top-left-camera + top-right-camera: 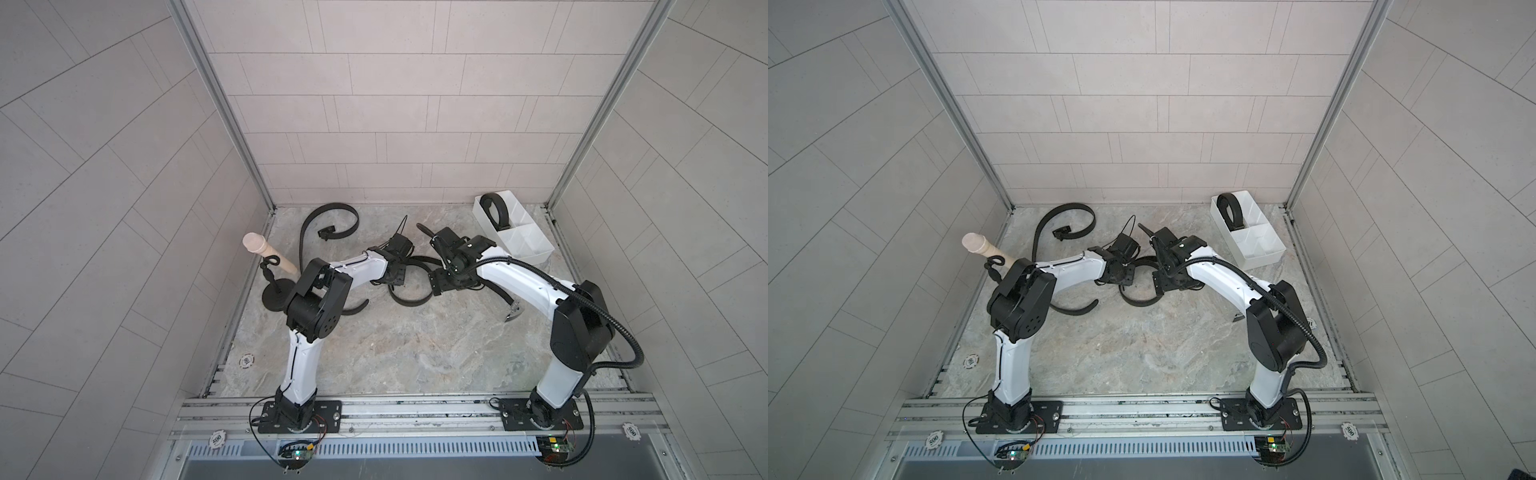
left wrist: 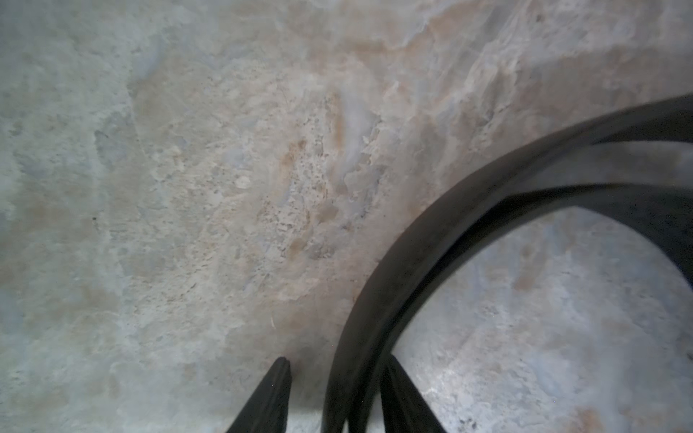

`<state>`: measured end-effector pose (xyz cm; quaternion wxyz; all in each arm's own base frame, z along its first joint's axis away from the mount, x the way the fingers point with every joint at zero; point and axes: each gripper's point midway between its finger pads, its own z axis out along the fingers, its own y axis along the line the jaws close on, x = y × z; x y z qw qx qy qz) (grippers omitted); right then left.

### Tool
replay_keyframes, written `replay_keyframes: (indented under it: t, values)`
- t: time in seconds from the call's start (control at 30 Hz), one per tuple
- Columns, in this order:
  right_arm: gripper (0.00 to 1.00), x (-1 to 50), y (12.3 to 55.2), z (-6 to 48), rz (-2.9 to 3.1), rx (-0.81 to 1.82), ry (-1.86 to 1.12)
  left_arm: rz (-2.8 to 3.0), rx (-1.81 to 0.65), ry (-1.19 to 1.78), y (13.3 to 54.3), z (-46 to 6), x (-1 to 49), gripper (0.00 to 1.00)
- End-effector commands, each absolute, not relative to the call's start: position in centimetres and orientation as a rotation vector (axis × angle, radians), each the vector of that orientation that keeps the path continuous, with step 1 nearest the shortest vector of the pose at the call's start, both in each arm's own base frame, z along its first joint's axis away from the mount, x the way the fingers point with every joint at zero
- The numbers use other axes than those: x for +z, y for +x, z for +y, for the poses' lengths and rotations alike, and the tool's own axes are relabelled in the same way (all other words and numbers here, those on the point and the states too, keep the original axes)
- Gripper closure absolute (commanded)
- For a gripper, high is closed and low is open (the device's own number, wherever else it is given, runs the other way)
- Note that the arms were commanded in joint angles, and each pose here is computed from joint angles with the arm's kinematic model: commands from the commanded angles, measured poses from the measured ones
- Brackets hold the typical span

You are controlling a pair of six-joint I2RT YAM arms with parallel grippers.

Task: Place the belts into the storage roll
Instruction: Roll the belt at the center of the board.

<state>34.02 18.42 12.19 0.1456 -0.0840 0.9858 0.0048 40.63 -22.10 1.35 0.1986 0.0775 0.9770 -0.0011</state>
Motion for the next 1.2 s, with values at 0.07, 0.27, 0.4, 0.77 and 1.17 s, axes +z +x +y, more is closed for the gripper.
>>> replay_keyframes:
  t: [0.07, 0.27, 0.4, 0.77, 1.17]
  values:
    - [0.12, 10.8, 40.3, 15.1, 2.801, -0.058, -0.361, 2.997, 0.191, 0.355, 34.8, -19.1, -4.4, 0.57]
    - [0.19, 6.5, 43.4, 16.3, 2.903, 0.059, -0.468, 2.997, 0.192, 0.377, 34.9, -19.7, -4.0, 0.57]
    - [0.30, 4.1, 44.2, 16.1, 2.940, 0.005, -0.461, 3.006, 0.184, 0.473, 34.8, -21.3, -3.7, 0.56]
    - [0.74, 1.1, 39.0, 13.1, 3.088, -0.054, -0.277, 2.950, 0.321, 0.682, 37.6, -24.1, -0.9, 0.54]
    - [0.80, 0.5, 32.4, 11.7, 3.153, 0.019, -0.046, 2.977, 0.269, 0.444, 43.1, -22.9, -1.2, 0.65]
